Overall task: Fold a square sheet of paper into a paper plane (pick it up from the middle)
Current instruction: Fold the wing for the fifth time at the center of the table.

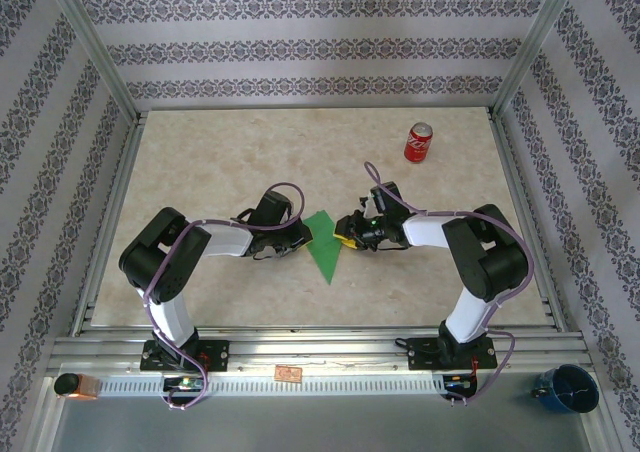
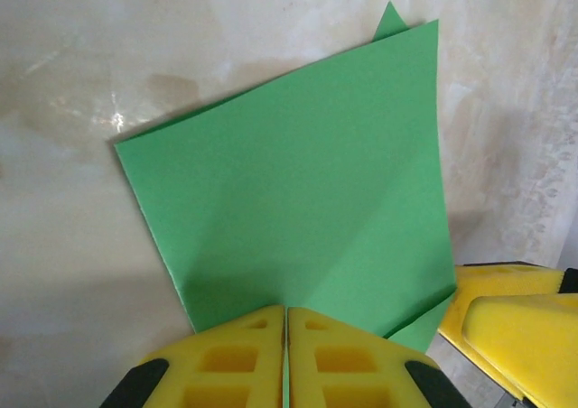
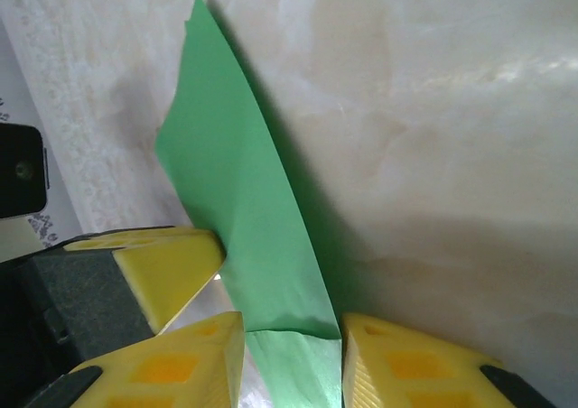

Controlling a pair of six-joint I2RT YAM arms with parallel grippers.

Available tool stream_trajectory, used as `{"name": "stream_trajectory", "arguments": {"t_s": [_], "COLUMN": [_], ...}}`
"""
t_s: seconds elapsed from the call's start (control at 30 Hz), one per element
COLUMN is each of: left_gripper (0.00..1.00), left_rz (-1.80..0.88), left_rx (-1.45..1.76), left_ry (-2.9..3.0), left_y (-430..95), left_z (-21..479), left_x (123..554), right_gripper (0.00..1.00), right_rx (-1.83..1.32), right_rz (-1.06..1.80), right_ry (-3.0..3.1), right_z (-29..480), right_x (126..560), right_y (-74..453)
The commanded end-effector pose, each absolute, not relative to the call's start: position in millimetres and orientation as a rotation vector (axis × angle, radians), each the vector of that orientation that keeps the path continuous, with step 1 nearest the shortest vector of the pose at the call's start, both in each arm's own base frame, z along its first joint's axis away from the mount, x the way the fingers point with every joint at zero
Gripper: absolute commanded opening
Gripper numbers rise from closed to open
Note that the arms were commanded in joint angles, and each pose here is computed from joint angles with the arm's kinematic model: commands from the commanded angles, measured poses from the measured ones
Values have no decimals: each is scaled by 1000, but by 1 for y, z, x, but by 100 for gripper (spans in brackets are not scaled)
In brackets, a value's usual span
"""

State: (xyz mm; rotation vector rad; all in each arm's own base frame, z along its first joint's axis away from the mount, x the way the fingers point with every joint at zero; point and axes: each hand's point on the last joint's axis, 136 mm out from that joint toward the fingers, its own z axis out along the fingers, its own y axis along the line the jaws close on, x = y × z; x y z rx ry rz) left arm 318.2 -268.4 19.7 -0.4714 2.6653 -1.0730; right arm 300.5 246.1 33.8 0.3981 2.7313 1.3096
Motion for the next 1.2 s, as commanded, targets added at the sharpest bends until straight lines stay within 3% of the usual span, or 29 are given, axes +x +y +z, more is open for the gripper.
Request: {"name": "stream_trajectory", "arguments": {"t_s": [0.0, 0.5, 0.93, 1.17], "left_gripper": [10, 10, 10, 30], "left_rz": [-1017, -1029, -1028, -1041], "left_rx": [-416, -375, -370, -360], "left_ry": [2740, 2745, 2734, 2558], "left_y": [-268, -269, -269, -263], "left_z": [12, 17, 23, 70], "left_x": [309, 307, 307, 321], "right_gripper": [35, 25, 9, 1], "right_rx": [289, -52, -184, 37], "right_rz": [1360, 1467, 1423, 1323], "right_ry": [2696, 2661, 2781, 2815], "right_z": [45, 54, 43, 52], "right_x": [308, 319, 322, 325], "right_y": [256, 267, 263, 245]}}
